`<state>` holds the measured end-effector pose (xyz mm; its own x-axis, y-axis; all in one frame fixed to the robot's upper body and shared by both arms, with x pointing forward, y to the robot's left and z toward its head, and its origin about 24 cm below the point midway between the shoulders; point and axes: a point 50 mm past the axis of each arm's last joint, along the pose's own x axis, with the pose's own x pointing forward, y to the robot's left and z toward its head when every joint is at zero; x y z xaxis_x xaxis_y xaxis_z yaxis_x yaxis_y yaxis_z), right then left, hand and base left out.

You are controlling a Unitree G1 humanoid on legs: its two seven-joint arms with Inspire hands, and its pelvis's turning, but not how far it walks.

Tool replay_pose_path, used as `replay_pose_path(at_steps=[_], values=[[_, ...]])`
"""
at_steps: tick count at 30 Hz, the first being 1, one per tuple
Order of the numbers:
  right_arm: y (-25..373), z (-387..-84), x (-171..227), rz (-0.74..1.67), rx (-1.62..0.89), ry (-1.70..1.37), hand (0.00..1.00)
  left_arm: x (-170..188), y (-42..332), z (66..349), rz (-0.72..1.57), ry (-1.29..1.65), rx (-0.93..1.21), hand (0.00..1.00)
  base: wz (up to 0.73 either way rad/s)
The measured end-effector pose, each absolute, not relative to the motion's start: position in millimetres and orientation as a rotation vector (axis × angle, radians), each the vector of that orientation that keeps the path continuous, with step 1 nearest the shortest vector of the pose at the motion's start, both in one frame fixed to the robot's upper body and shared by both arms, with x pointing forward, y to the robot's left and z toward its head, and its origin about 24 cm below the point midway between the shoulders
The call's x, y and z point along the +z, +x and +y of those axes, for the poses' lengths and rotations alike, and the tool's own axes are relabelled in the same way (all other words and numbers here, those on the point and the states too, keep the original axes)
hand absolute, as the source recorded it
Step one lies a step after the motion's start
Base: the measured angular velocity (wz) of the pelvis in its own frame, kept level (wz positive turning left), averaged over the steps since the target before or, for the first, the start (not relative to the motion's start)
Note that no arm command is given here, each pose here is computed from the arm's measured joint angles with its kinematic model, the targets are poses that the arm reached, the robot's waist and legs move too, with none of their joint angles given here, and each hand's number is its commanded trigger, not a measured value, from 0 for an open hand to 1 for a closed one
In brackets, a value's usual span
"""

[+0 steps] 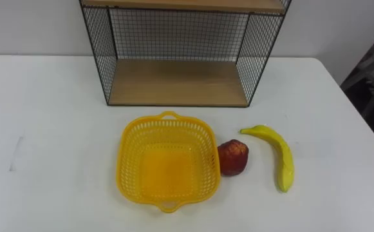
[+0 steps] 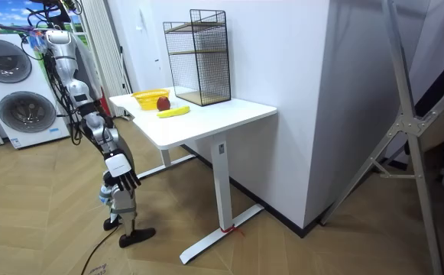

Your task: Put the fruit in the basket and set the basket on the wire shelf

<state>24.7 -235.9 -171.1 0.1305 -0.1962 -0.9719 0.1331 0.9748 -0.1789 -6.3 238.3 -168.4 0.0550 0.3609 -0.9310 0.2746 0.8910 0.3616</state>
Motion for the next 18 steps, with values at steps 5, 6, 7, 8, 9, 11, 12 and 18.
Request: replay_pose_path(at_steps=[5,6,7,8,9,11,12,18], values=[[25,-236,-171,1.420,-0.240,-0.053,0.00,-168,-6,238,1.536,0.518,0.070,0.00,0.00],[25,-236,-171,1.420,-0.240,-0.053,0.00,-168,-6,238,1.535,0.518,0.070,0.00,0.00],[25,-236,-171,1.420,-0.241,-0.054,0.00,-168,-6,238,1.535,0.517,0.071,0.00,0.00],[25,-236,-171,1.420,-0.242,-0.054,0.00,-168,-5,238,1.533,0.517,0.071,0.00,0.00],[25,-236,-171,1.420,-0.251,-0.051,0.00,-168,-5,239,1.532,0.517,0.074,0.00,0.00],[24,-236,-171,1.418,-0.272,-0.044,0.00,-168,-4,239,1.527,0.517,0.075,0.00,0.00],[24,-235,-171,1.415,-0.297,-0.025,0.00,-168,-4,239,1.526,0.518,0.077,0.00,0.00],[13,-233,-173,1.402,-0.544,0.218,0.00,-168,-4,241,1.520,0.496,0.112,0.00,0.00]])
